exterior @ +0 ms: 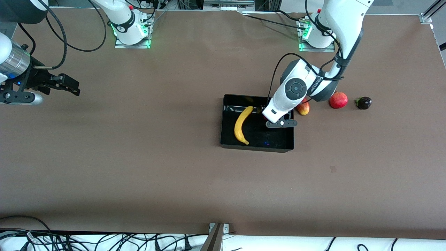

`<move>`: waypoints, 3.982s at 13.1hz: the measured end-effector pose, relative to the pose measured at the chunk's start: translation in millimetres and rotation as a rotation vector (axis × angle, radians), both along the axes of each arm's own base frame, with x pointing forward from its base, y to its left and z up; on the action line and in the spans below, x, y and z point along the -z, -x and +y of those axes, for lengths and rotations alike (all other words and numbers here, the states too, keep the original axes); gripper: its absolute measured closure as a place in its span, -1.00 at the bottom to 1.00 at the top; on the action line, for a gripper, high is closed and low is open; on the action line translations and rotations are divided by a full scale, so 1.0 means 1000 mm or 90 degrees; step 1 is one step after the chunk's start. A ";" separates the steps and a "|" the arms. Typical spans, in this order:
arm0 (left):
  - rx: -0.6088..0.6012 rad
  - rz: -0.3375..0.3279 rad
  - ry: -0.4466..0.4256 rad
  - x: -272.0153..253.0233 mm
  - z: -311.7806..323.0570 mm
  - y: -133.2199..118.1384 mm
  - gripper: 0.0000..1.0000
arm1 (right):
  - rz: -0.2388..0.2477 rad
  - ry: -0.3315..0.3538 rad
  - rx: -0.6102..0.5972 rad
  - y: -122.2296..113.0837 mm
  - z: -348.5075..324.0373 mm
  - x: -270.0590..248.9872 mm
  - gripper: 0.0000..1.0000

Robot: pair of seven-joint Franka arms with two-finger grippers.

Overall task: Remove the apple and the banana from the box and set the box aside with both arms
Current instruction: 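Lower the left gripper and grasp the red apple in the tray, then lift the apple out of the tray and carry it beside the mango, then lower the apple onto the table and open the left gripper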

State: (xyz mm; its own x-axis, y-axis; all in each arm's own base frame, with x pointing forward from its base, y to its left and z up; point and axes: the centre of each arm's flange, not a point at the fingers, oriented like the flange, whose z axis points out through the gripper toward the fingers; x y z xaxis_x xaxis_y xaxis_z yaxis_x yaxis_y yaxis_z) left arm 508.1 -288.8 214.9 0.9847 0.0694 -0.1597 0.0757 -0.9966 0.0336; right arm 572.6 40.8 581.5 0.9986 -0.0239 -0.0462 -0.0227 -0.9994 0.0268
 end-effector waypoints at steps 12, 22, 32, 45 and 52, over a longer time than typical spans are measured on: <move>-0.017 0.015 -0.008 0.000 -0.005 -0.007 -0.42 | 0.000 0.000 0.000 0.000 0.000 0.000 -1.00; 0.157 0.154 -0.003 -0.161 0.237 -0.100 -0.42 | -0.006 0.000 0.000 -0.001 0.000 -0.001 -1.00; 0.164 0.096 0.022 -0.009 0.306 -0.013 -0.42 | -0.007 0.000 -0.001 -0.001 0.001 -0.001 -1.00; 0.156 0.095 0.071 0.006 0.276 -0.032 -1.00 | -0.007 -0.001 -0.002 -0.001 0.001 -0.001 -1.00; 0.231 0.111 0.064 -0.143 0.178 -0.088 -1.00 | -0.008 -0.001 -0.002 -0.001 0.002 -0.001 -1.00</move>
State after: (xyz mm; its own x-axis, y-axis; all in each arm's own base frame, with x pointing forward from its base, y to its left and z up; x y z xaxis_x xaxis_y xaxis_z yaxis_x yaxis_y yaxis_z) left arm 596.4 -111.1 357.4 0.9001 -0.3019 -0.3141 -0.2668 -0.9520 0.1503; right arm 573.8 42.5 582.4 0.9992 -0.0207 -0.0344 -0.0199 -0.9995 0.0257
